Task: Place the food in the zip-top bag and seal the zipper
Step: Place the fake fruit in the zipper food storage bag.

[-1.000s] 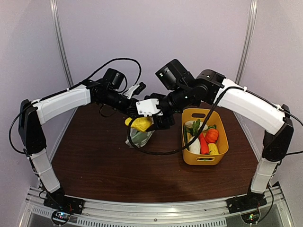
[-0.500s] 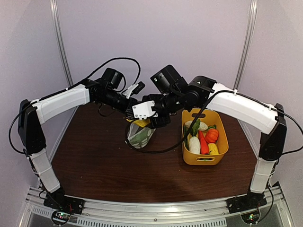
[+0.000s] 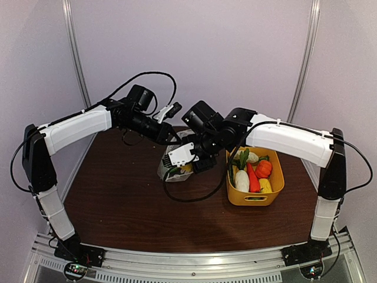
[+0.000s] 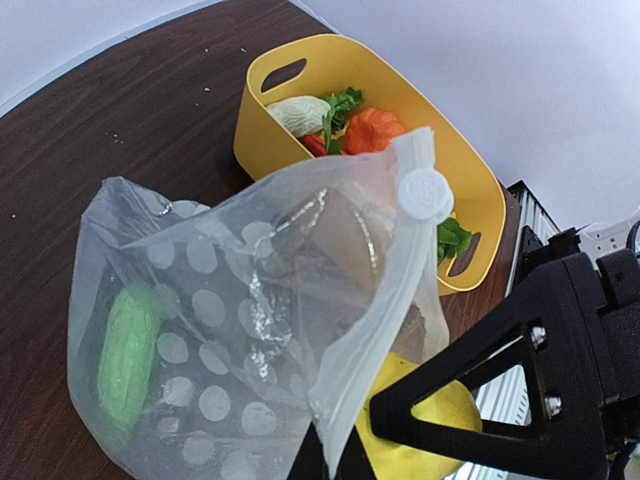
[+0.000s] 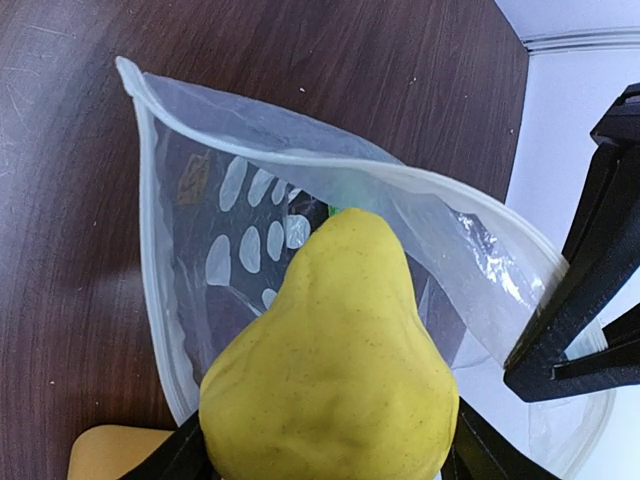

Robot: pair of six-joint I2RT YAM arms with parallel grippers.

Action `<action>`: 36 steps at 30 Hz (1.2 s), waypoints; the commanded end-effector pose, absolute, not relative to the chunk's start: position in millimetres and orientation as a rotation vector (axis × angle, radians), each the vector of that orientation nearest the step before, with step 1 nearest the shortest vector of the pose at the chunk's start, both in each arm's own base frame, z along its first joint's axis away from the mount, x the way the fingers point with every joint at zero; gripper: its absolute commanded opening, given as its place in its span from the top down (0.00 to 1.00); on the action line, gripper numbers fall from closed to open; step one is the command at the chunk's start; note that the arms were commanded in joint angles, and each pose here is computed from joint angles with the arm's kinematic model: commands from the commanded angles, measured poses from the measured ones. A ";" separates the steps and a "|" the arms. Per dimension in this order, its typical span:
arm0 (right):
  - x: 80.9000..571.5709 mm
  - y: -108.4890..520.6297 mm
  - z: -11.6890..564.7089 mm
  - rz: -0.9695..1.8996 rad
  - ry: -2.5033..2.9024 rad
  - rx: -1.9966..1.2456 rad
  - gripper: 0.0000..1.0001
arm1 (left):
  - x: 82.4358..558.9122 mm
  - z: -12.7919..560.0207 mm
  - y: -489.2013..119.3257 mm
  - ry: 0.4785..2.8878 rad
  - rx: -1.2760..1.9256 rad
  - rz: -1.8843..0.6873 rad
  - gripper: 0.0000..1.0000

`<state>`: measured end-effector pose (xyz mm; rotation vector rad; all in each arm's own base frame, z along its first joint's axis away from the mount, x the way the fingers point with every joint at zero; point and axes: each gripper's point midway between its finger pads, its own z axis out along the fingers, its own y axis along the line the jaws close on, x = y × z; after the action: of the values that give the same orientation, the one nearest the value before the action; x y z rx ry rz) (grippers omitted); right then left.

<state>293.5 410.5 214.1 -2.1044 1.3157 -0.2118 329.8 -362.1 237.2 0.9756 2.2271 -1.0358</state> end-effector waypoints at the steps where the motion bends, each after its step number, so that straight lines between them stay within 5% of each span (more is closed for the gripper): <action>1: 294.0 398.4 208.0 -0.291 1.351 -2.131 0.36 | 324.4 256.2 -363.2 2.166 0.997 -1.057 1.00; 12: 293.6 401.9 232.4 -0.261 1.378 -2.019 0.11 | 324.8 251.9 -363.9 2.178 0.995 -1.061 1.00; 26: 273.4 389.2 282.1 -0.048 1.399 -1.906 0.12 | 334.8 243.2 -359.3 2.209 0.961 -0.999 1.00; 36: 274.3 315.1 287.0 0.118 1.553 -1.798 0.16 | 340.1 241.1 -355.8 2.219 0.944 -1.005 1.00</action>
<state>275.1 345.2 305.3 -1.8194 1.4338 0.0257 335.0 -358.3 235.7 0.9577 2.2348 -1.0085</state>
